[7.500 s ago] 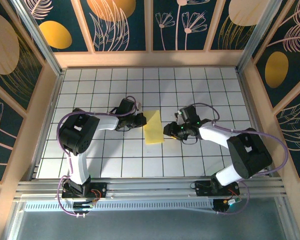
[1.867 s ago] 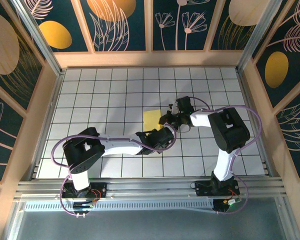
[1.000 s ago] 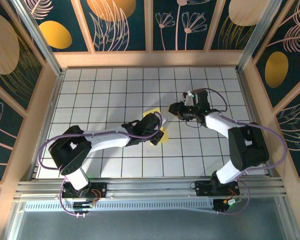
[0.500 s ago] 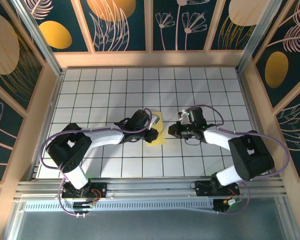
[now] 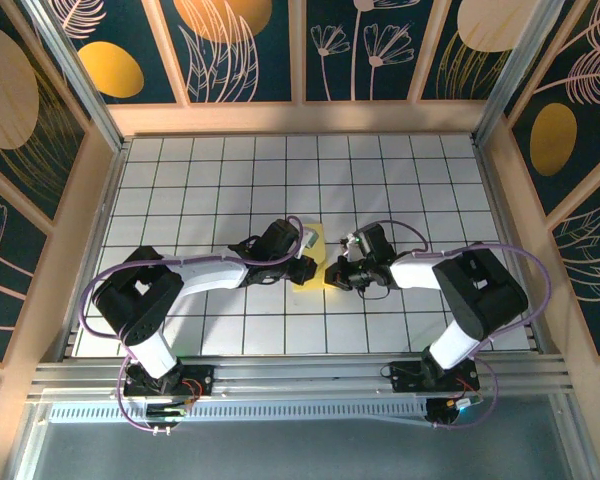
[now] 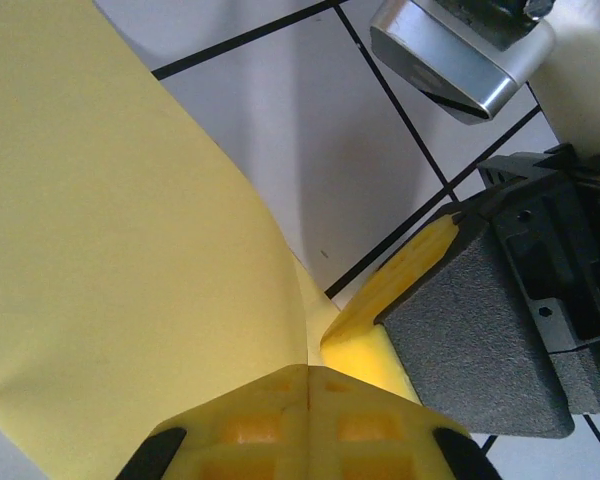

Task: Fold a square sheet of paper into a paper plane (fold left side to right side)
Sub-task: Fold the triangle a second time at the center of the table.

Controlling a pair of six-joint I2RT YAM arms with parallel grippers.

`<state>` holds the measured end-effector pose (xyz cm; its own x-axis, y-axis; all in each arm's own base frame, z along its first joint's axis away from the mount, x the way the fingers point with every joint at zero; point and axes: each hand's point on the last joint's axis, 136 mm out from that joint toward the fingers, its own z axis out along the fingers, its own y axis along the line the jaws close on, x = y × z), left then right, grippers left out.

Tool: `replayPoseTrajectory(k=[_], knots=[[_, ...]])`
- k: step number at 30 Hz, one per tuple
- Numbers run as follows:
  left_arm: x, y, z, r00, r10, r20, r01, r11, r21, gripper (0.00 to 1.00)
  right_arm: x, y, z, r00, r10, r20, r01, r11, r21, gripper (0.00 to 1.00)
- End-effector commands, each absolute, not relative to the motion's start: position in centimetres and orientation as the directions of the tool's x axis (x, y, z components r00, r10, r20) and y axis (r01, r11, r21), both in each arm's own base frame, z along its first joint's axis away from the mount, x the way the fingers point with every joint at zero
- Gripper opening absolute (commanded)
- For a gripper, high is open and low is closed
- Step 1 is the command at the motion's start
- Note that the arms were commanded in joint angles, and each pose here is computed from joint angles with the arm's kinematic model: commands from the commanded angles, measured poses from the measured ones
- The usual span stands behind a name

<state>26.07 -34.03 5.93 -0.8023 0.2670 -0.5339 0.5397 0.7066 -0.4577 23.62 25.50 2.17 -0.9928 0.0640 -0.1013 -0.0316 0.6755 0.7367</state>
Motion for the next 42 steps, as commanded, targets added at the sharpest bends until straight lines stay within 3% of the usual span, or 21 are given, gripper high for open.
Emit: replayPoseTrajectory(k=[1, 42], knots=[[26.6, -33.2, 5.7, -0.808, 0.262, -0.528, 0.521, 0.735, -0.433, 0.0, 23.3, 24.7, 0.8, -0.994, 0.076, -0.079, 0.0, 0.722, 0.692, 0.0], [30.0, -29.4, 1.9, -0.83, 0.307, -0.466, 0.462, 0.846, -0.265, 0.0, 22.0, 24.1, -0.7, -0.998, 0.049, -0.051, 0.005, 0.77, 0.638, 0.0]])
